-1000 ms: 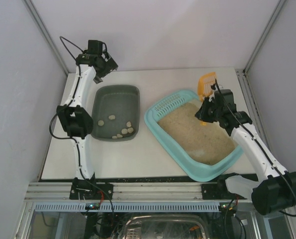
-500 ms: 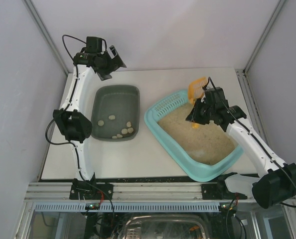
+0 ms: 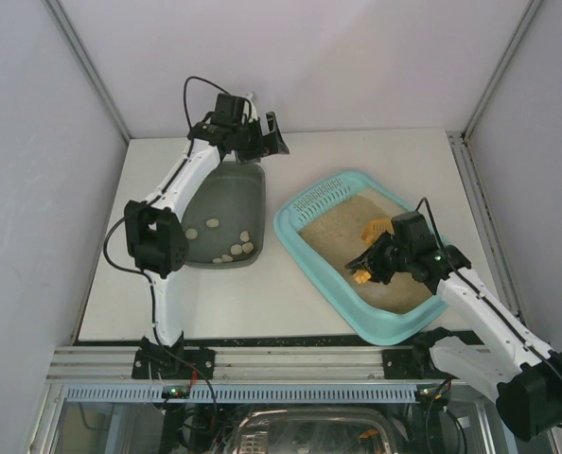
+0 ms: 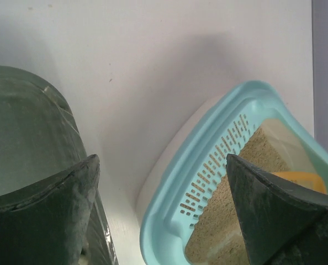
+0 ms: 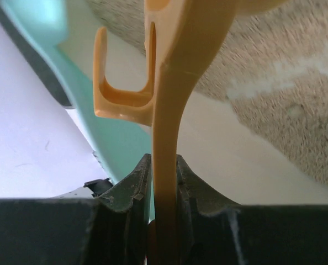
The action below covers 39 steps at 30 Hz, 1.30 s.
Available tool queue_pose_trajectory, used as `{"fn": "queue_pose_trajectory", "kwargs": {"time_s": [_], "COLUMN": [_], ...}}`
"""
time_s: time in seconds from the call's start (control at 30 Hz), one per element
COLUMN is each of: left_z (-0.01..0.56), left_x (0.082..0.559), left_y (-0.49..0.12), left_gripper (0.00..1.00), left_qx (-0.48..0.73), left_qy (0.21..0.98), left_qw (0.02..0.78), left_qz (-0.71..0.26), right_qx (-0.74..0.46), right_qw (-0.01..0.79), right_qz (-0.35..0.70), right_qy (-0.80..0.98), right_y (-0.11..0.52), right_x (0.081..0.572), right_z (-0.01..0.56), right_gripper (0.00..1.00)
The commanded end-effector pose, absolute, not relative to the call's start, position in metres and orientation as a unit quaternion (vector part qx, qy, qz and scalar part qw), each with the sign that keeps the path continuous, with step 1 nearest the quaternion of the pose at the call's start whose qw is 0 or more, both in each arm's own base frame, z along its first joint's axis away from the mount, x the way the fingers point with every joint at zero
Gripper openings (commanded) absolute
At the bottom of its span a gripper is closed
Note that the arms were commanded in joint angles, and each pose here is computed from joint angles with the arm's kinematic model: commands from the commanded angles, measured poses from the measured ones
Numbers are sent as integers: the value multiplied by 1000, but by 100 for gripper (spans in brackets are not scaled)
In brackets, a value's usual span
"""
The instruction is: Clean the litter box
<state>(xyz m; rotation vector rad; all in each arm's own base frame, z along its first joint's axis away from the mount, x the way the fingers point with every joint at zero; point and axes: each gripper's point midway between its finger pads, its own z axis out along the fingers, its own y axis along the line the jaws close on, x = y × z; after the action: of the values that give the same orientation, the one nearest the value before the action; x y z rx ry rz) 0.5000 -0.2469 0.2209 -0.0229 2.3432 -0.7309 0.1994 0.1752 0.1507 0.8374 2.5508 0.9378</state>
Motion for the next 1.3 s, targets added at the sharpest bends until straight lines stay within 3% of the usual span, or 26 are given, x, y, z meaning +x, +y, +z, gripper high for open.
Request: {"fn": "queue_pose_trajectory", "kwargs": {"time_s": [0.0, 0.27, 0.43, 0.57, 0.8, 1.27], "left_z": [247, 239, 232, 252, 253, 266], "left_x": [507, 494, 487, 477, 465, 485], "left_y": [-258, -267, -275, -297, -320, -296], "left_gripper": [100, 100, 100, 100, 100, 100], "left_qx": [31, 90, 113, 129, 152, 107], "left_qy": [864, 861, 862, 832, 807, 812], "left_qw": [388, 385, 371, 366, 339, 364], "left_qz": [-321, -320, -327, -395, -458, -444], "right_qx": [345, 355, 361, 375, 406, 417], "right_qw": [97, 78, 12, -31, 50, 36], "right_qz": [384, 359, 432, 461, 495, 486], "right_qy": [851, 860, 826, 803, 766, 767], "right_y": [191, 191, 225, 243, 242, 264], "right_x": [199, 209, 231, 239, 273, 297], "right_z": [162, 145, 151, 158, 183, 152], "right_gripper": [0, 0, 0, 0, 0, 0]}}
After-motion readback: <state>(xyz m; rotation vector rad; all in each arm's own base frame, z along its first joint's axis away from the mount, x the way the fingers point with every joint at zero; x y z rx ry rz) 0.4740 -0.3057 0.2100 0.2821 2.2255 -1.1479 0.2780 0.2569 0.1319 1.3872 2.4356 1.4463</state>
